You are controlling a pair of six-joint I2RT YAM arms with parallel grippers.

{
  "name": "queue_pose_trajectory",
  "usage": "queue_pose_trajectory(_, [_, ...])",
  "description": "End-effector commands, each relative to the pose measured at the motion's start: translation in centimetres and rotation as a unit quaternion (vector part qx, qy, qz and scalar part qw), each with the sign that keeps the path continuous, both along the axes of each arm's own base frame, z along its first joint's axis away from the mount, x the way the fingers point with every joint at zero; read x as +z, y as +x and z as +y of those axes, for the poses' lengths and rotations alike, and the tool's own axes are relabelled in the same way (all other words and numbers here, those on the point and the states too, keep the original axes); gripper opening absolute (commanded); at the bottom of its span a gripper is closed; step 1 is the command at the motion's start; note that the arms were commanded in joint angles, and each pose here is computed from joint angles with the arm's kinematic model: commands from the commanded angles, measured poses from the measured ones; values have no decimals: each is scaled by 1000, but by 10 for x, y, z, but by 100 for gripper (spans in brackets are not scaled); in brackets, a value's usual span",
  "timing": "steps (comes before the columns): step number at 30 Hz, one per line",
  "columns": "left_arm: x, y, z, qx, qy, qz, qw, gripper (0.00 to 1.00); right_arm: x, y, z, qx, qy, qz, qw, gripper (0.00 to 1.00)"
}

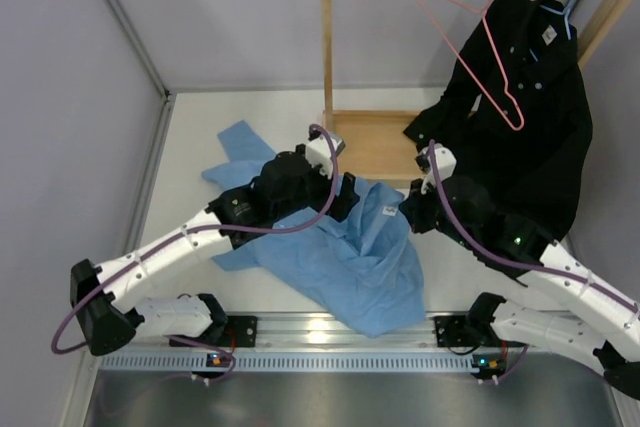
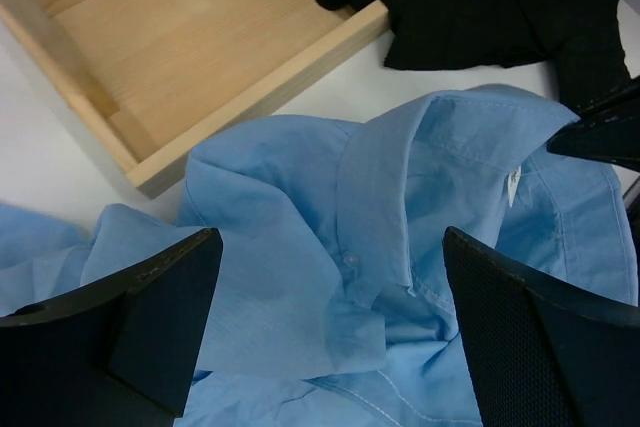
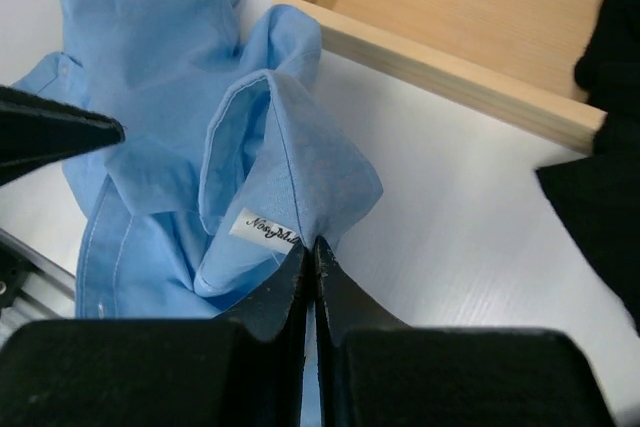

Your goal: Place the shirt on the hanger

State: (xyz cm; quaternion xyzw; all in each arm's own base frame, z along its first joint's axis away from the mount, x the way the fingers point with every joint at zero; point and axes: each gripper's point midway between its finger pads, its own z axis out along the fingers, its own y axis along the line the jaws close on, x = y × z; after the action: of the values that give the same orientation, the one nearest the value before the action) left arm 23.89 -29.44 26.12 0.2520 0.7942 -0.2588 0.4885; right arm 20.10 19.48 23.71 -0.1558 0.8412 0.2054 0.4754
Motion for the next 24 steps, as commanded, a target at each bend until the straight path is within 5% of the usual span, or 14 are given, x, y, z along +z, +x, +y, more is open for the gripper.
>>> queue_pose_trajectory(1, [39, -6, -36, -63, -47, -45, 996, 95, 10, -2, -36, -38, -60, -7, 997, 0])
queue_pose_trajectory(15, [-30, 2, -62, -8, -42, 26, 999, 83, 41, 0, -28, -28, -27, -33, 999, 0])
queue_pose_trajectory(21, [-45, -6, -87, -51, -62, 52, 995, 82, 48, 2, -28, -28, -24, -43, 998, 0])
queue_pose_trajectory(23, [-51, -3, -89, -44, -52, 52, 996, 74, 53, 3, -27, -27, -21, -46, 998, 0])
queue_pose_trajectory(24, [-52, 5, -85, -22, -44, 40, 998, 55, 57, 2, -24, -20, -14, -51, 998, 0])
